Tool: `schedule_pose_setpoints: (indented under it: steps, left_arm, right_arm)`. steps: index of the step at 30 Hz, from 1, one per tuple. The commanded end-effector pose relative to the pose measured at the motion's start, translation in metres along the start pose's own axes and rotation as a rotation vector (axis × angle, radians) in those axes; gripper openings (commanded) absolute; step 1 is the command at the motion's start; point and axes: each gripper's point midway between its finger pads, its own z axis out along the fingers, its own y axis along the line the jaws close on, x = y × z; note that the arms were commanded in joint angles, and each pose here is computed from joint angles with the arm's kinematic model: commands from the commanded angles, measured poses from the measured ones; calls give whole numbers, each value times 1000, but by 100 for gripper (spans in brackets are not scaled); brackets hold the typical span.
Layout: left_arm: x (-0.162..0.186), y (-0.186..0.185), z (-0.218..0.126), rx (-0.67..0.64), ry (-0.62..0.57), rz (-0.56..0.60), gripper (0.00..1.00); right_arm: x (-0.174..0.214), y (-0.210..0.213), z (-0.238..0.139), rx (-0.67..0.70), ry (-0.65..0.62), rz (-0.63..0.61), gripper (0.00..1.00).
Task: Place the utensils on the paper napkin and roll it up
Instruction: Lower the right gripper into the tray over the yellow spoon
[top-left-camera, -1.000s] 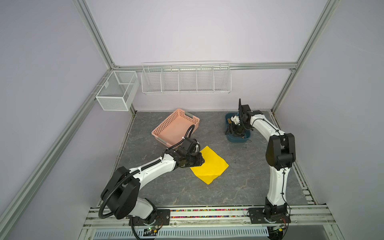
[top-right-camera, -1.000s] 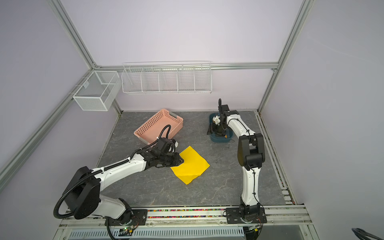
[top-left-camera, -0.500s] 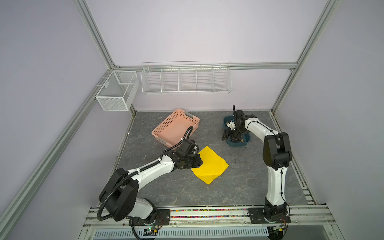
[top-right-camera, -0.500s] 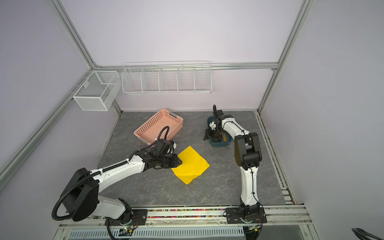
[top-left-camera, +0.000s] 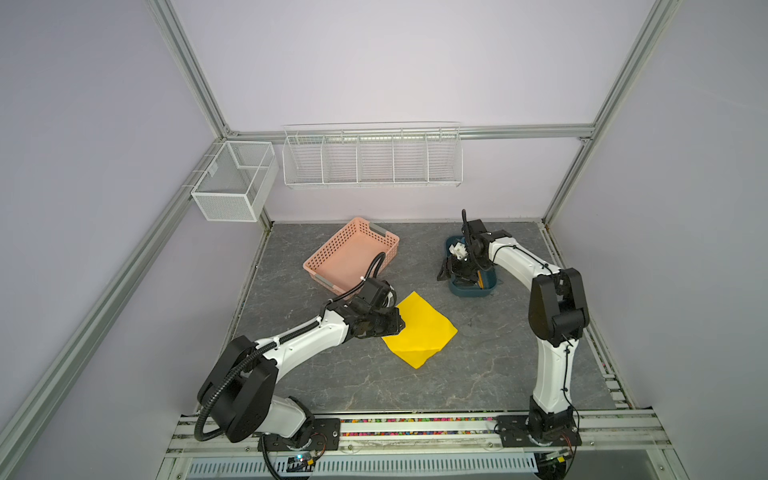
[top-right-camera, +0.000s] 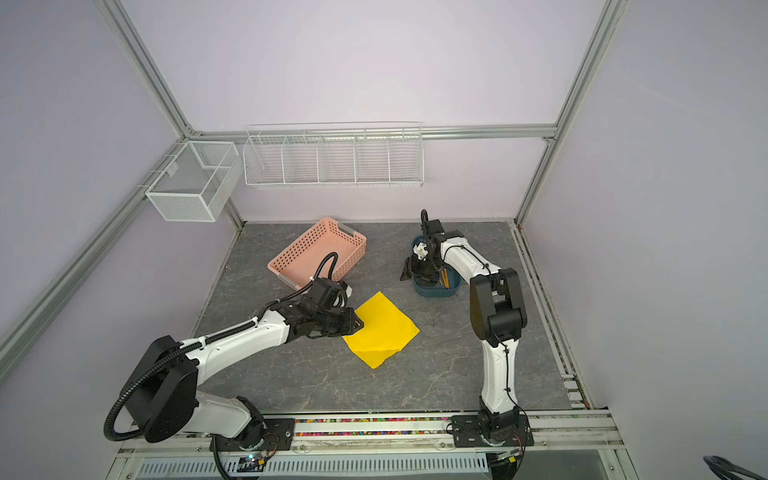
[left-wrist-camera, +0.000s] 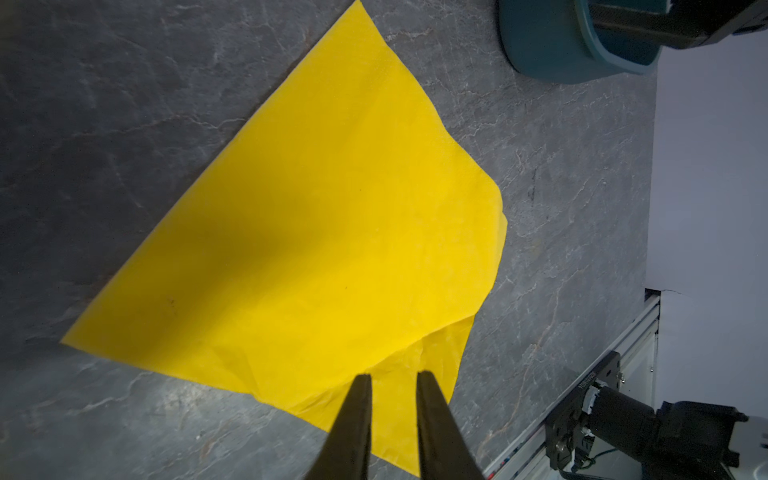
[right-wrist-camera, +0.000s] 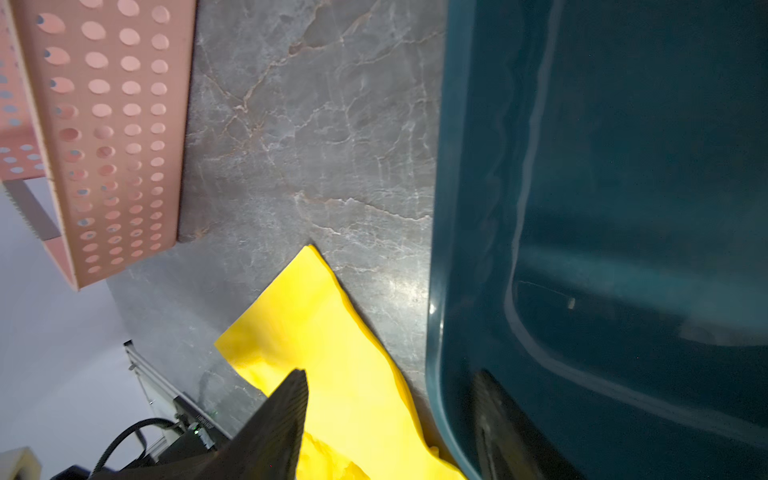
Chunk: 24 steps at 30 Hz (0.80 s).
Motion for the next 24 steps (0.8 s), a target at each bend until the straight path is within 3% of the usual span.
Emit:
schedule_pose_setpoints:
  steps: [1,11,18,24]
  left_arm:
    - [-2,1,-4,4,-16,-1,22]
    - [-9,-1,-10,0,-49,7,26]
    - [-18,-3,-19,-8,-86,23,29]
    - [-17,-4,-21,-4,-87,22,29]
  right_arm:
    - [2,16,-2,-59,9,-11,65]
    - [-20,1,-57,135,-129,-83,60]
    - [-36,-39,-73,321,-121,-112,53]
    - [-56,-66,-74,383,-120,-127,48]
